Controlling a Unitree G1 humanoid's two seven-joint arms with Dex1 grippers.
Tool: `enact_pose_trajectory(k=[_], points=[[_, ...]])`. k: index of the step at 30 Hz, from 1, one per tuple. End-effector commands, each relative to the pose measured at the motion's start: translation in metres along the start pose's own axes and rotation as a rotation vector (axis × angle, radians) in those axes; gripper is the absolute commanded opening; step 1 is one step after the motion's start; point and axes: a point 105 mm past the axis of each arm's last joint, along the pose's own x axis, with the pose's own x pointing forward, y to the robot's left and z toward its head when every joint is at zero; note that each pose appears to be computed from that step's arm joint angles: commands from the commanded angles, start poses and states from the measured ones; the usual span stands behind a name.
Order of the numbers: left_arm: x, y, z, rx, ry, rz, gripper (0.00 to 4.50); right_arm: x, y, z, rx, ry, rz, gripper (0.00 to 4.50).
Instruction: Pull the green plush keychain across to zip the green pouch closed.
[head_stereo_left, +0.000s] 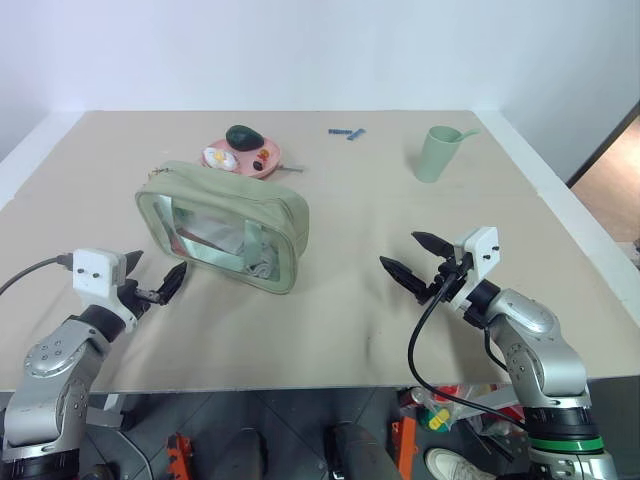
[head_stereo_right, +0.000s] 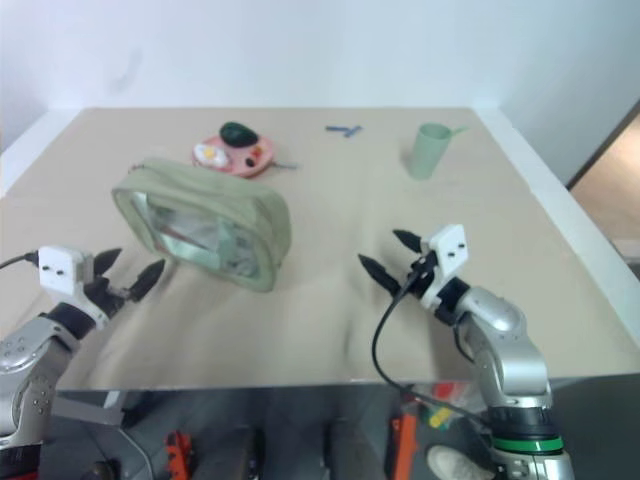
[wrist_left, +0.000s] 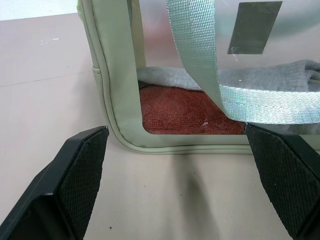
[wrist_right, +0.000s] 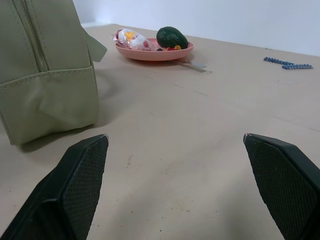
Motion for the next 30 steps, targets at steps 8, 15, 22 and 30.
enact_pose_trajectory(k=[8,15,22,30], points=[[0.0,-0.012,0.022,-0.001,-0.081,-0.149,4.5,-0.001,0.001,0.012,-0.021,-0.033,0.011,4.48],[-0.018,-0.033,0.027,-0.005,-0.064,-0.366,4.5,0.003,0.011,0.017,-0.007,-0.029,0.091,4.48],[-0.039,-0.071,0.05,-0.04,-0.027,-0.636,4.5,0.046,0.018,0.071,0.007,-0.1,0.208,4.48],[-0.03,-0.095,0.058,-0.035,-0.035,-0.74,4.5,0.125,0.057,0.094,0.001,-0.115,0.446,4.48]])
